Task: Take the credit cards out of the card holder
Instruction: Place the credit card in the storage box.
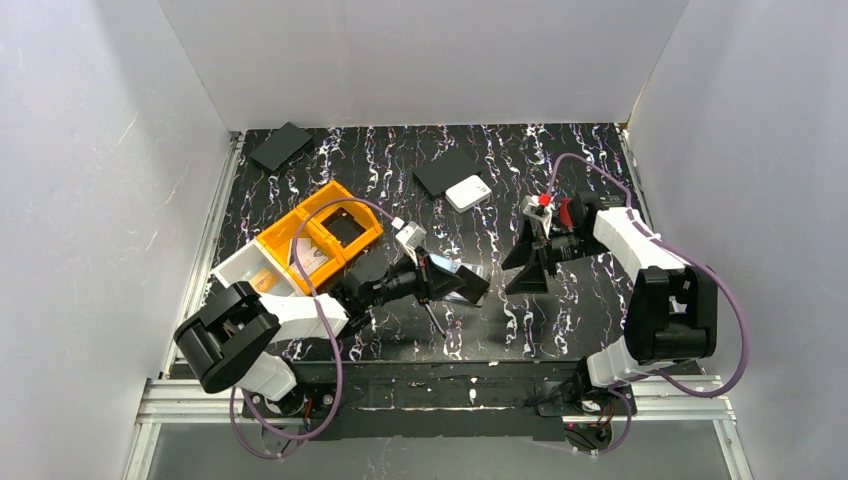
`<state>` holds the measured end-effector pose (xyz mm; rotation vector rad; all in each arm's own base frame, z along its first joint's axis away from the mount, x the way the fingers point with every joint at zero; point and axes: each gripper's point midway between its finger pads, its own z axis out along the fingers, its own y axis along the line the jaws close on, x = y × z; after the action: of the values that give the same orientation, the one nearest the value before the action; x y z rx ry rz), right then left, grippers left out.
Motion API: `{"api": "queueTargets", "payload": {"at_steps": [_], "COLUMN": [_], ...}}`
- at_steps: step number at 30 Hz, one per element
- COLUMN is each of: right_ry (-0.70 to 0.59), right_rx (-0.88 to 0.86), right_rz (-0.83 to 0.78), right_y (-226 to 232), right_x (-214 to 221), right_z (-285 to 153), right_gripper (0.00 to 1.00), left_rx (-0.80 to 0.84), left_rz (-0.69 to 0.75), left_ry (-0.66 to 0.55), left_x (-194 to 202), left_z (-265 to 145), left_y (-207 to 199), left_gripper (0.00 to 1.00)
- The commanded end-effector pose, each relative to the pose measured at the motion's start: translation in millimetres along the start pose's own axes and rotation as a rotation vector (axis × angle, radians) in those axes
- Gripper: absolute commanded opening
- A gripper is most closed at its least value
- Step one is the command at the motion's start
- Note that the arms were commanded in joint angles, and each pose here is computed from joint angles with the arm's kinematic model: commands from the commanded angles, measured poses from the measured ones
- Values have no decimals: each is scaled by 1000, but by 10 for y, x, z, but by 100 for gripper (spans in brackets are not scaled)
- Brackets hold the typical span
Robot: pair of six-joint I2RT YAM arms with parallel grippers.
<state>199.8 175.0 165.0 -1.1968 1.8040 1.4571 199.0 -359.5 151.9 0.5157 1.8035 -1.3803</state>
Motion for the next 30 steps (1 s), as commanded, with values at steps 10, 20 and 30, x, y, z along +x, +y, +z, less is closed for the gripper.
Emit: {"api": "queueTargets", "payload": {"at_steps": [10, 20, 30], "right_ry": [-250, -254, -255], "right_rx": [-90, -100, -98], "right_rz": [118, 134, 129], "right_y": [87, 87, 76], "right_x": [-398, -442, -488], "right_z": [58, 48, 37], "right_gripper": [97, 56, 1], "left_rx": [136, 95, 30], "left_rz": [21, -9, -22], "left_ry": [-365, -385, -398], "left_x": [-791, -753, -710], "left_z": [186, 332, 290], "left_y": [-582, -516, -363], "left_gripper": [0, 0, 9]}}
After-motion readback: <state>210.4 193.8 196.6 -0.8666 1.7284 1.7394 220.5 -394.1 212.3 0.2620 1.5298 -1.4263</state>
